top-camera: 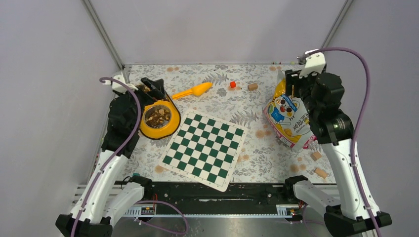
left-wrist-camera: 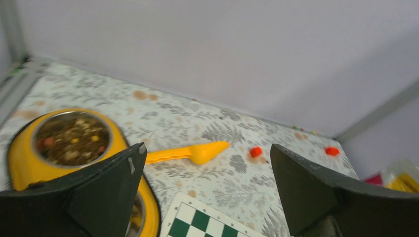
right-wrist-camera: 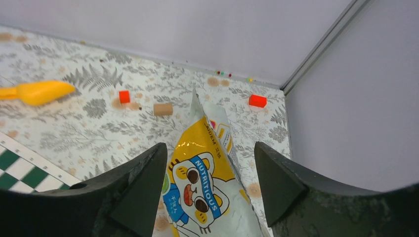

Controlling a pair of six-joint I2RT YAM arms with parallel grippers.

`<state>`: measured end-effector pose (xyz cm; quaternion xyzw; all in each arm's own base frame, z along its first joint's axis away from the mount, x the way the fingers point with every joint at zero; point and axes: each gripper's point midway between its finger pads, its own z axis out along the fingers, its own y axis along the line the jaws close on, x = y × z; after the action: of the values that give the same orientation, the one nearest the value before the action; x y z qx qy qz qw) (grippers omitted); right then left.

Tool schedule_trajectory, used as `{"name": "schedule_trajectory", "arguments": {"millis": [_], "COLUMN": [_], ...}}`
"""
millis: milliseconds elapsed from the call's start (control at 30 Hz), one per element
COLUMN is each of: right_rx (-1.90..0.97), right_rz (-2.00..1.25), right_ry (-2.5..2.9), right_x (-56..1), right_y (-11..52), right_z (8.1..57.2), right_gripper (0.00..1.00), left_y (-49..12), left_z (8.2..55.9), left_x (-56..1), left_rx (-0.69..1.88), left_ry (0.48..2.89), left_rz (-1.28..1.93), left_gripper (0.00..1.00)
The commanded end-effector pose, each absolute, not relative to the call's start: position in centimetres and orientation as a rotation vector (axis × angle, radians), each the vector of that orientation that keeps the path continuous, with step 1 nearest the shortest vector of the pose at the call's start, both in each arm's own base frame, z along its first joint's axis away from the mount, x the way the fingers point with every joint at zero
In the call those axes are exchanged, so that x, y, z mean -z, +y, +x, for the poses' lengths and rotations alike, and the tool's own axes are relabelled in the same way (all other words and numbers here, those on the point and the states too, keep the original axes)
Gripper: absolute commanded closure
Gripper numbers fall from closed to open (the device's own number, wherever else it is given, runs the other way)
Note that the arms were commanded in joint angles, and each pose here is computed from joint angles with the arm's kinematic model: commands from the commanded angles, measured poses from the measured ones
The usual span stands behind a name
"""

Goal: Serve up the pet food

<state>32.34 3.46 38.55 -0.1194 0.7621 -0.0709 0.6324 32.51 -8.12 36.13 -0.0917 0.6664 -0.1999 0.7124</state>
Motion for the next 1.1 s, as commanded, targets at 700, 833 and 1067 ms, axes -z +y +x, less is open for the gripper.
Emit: {"name": "schedule_trajectory", "arguments": {"millis": [700, 833, 1067], "right_rx": [0.133, 0.129, 0.146], "right_rz": [0.71, 0.734, 0.745], "right_ry": [1.337, 1.325, 1.331], "right_x": [-42.8, -42.3, -41.3], "right_y": [-8.9, -9.4, -9.8], "right_z": [13.0, 11.5, 11.0], "right_gripper": [0.01, 0.01, 0.01], "left_y": [0.9, 1.2, 1.5], "left_z": [17.6, 16.2, 14.7], "left_x": [-37.7, -37.9, -38.0], "left_rx": [0.233, 0.25, 0.271], "left_ry": [1.617, 1.617, 1.599], "left_rz": [-0.571, -0.587, -0.603], "left_gripper": [0.01, 0.01, 0.01]}}
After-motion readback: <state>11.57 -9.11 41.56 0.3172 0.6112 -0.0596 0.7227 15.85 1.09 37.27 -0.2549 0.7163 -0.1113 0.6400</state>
